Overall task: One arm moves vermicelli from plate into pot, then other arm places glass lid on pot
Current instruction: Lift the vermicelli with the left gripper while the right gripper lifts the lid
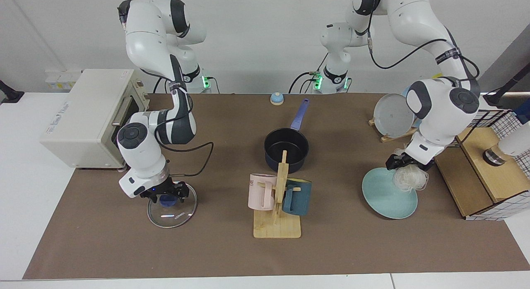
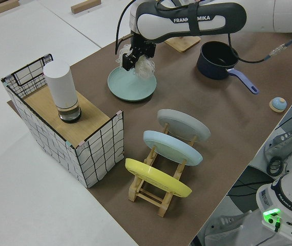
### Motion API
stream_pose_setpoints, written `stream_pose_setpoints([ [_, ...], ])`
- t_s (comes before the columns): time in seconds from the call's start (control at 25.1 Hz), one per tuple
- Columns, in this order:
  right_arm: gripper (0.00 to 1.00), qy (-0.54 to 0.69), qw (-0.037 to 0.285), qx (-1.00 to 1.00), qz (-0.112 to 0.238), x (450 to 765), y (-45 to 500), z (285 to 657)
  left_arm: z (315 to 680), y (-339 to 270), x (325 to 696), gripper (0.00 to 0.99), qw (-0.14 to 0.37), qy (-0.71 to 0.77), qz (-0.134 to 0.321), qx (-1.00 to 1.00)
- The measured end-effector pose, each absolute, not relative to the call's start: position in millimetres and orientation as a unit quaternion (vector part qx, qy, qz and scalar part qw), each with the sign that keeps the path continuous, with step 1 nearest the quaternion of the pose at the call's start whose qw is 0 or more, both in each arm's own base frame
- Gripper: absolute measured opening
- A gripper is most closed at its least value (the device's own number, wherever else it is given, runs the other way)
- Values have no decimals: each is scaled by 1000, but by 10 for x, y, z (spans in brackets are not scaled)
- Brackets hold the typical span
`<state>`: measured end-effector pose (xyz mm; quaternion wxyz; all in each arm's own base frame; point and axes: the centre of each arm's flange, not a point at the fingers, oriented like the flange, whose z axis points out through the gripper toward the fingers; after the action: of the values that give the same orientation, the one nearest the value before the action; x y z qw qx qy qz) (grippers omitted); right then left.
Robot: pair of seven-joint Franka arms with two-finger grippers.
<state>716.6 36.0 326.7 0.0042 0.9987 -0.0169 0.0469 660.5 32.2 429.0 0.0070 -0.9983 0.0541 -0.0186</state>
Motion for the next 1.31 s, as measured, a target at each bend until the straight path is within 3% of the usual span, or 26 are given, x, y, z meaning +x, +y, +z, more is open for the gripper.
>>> stream_pose_setpoints([
  [0.4, 974, -17, 4, 999, 45, 7158, 361, 3255, 4952, 264, 6294, 256, 4, 57, -7, -998],
  [0.6, 661, -17, 4, 999, 46, 7158, 359, 3264, 5201, 154, 6141, 256, 1, 62, 1, -998],
  [1.08, 661, -16, 3, 998, 53, 7174, 378, 3307, 5646, -55, 5859, 256, 0, 63, 3, -998],
  [1.31, 661, -9, -1, 997, 75, 7164, 482, 3690, 5617, -164, 5838, 256, -1, 61, 12, -998],
])
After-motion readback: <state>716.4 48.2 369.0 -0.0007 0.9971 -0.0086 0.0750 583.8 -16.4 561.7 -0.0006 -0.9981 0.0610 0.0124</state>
